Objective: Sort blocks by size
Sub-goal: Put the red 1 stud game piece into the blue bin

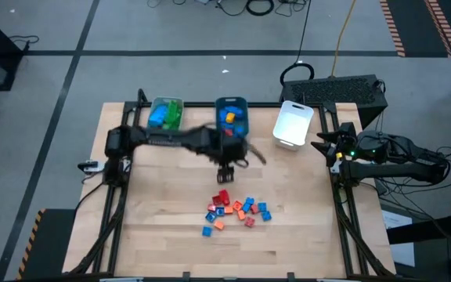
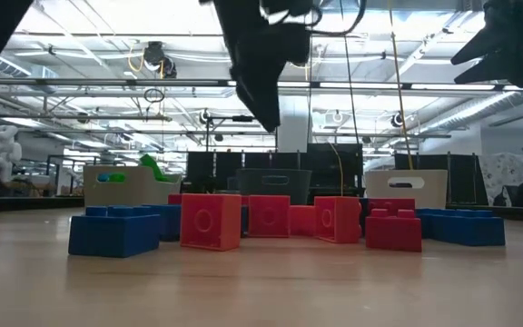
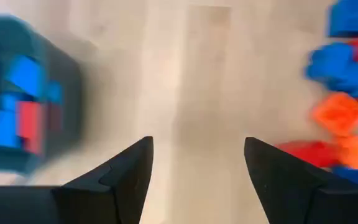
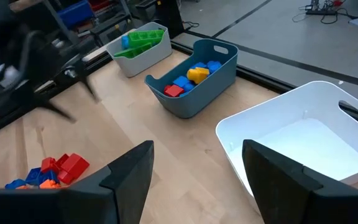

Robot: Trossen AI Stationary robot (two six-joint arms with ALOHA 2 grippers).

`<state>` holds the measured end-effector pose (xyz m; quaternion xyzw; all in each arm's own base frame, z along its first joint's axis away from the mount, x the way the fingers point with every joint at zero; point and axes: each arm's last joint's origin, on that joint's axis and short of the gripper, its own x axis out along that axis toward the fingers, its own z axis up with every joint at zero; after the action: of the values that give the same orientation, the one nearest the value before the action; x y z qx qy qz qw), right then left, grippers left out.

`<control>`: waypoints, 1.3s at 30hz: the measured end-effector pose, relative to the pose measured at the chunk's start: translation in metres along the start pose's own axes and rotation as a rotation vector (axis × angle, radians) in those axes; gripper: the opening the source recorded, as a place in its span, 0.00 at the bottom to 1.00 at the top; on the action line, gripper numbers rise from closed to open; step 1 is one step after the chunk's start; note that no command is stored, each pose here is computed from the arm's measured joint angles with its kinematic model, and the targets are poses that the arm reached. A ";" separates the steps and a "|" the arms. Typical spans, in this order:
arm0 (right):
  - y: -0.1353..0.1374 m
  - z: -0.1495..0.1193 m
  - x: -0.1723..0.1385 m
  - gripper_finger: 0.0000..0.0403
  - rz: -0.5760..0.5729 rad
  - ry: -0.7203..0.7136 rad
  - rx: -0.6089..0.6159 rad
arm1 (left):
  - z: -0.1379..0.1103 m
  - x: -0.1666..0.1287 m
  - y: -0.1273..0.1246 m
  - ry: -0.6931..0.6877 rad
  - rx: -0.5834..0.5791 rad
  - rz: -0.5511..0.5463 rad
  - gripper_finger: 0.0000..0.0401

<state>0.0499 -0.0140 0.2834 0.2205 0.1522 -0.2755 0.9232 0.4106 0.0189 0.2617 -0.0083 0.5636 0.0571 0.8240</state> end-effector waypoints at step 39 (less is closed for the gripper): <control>0.000 0.000 0.000 0.59 0.001 0.000 0.007 | -0.039 0.051 -0.077 0.017 0.641 -0.082 0.63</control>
<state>0.0498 -0.0139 0.2834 0.2238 0.1513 -0.2757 0.9225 0.4004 -0.0562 0.1966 0.2286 0.5588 -0.1570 0.7816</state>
